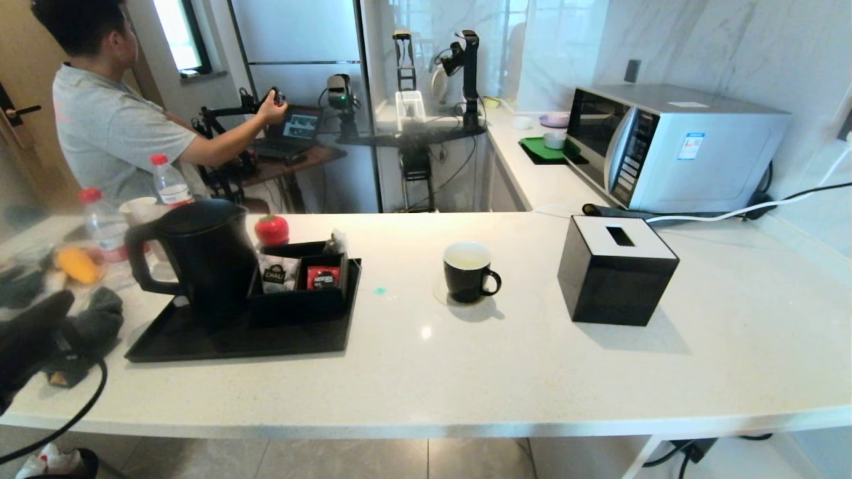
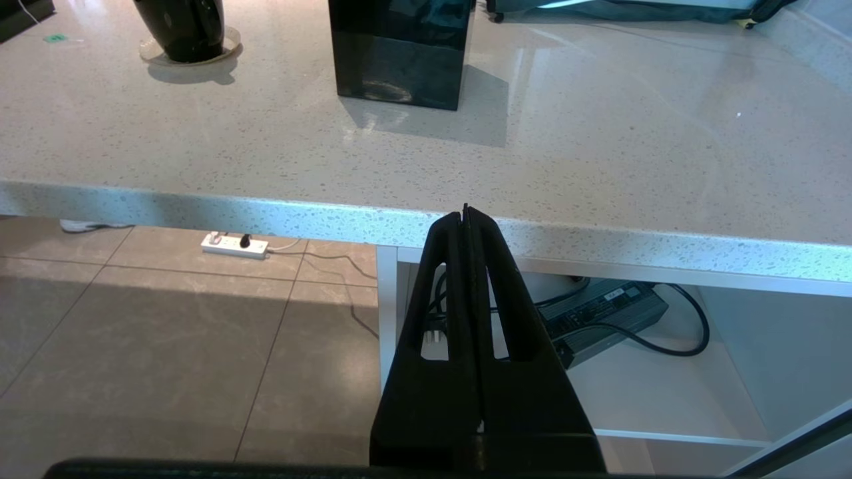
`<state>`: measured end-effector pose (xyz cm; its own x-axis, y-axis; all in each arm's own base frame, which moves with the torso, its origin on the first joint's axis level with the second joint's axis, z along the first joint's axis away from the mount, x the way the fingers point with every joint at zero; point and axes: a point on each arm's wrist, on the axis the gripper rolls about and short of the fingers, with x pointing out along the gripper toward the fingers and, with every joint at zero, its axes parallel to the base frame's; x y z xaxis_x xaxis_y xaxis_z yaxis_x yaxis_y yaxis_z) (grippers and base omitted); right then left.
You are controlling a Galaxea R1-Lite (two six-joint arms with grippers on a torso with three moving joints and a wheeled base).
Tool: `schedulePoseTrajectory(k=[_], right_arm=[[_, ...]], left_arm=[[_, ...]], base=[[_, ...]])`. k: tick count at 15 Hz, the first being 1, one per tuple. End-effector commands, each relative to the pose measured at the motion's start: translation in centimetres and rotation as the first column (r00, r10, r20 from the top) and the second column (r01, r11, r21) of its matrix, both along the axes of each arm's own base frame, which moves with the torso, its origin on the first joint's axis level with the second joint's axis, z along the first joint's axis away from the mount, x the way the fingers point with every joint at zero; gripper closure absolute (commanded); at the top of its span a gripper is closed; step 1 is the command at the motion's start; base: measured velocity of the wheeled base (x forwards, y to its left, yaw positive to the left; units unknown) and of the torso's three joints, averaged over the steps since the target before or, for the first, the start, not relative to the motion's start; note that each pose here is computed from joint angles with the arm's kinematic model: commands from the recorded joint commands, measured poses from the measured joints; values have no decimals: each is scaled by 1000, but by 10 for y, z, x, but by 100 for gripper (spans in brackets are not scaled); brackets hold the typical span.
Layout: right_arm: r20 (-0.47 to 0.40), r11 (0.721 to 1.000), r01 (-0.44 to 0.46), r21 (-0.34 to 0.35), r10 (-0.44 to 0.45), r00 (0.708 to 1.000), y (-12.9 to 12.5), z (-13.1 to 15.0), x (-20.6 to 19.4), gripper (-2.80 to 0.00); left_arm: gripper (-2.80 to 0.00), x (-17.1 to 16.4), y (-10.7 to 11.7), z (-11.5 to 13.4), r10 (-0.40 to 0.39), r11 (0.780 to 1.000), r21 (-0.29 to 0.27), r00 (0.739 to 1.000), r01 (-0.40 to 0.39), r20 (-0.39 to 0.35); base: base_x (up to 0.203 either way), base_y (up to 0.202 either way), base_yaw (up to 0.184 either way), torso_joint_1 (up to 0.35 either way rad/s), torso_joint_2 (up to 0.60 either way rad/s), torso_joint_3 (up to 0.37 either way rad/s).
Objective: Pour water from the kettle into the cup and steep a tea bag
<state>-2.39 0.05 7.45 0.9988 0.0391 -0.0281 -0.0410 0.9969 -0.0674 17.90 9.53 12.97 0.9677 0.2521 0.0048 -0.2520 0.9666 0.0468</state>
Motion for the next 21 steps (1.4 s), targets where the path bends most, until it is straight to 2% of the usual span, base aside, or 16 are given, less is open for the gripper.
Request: schedulePoseTrajectory(k=[1, 3, 5, 7, 9, 12, 15, 18, 21], right_arm=[[-1, 1000, 1, -1, -1, 1000, 0, 0, 0, 0], [-1, 1000, -1, -1, 1, 1000, 0, 0, 0, 0], [-2, 1000, -1, -1, 1, 1000, 0, 0, 0, 0], [-1, 1000, -1, -1, 1, 1000, 0, 0, 0, 0], [-1, 1000, -1, -1, 1, 1000, 0, 0, 0, 0], [-1, 1000, -1, -1, 1, 1000, 0, 0, 0, 0], [-1, 1000, -1, -1, 1, 1000, 0, 0, 0, 0], [-1, 1000, -1, -1, 1, 1000, 0, 0, 0, 0], [-1, 1000, -1, -1, 1, 1000, 0, 0, 0, 0]], left_arm=[[0, -31, -30, 30, -125, 989, 103, 979, 109, 159], [0, -38, -56, 39, -294, 951, 155, 936, 267, 193], [0, -37, -76, 54, -428, 899, 204, 877, 387, 221], [0, -29, -88, 78, -506, 859, 239, 823, 453, 258], [0, -24, -98, 97, -562, 825, 238, 787, 512, 254], [0, -34, -106, 111, -604, 796, 211, 767, 568, 215], [0, -43, -108, 123, -615, 788, 149, 777, 598, 136], [0, -49, -109, 129, -626, 779, 57, 780, 624, 18], [0, -50, -118, 137, -674, 737, -30, 732, 675, -102]], base=[[0, 0, 0, 0, 0, 0], [0, 0, 0, 0, 0, 0], [0, 0, 0, 0, 0, 0], [0, 0, 0, 0, 0, 0], [0, 0, 0, 0, 0, 0], [0, 0, 0, 0, 0, 0], [0, 0, 0, 0, 0, 0], [0, 0, 0, 0, 0, 0], [0, 0, 0, 0, 0, 0]])
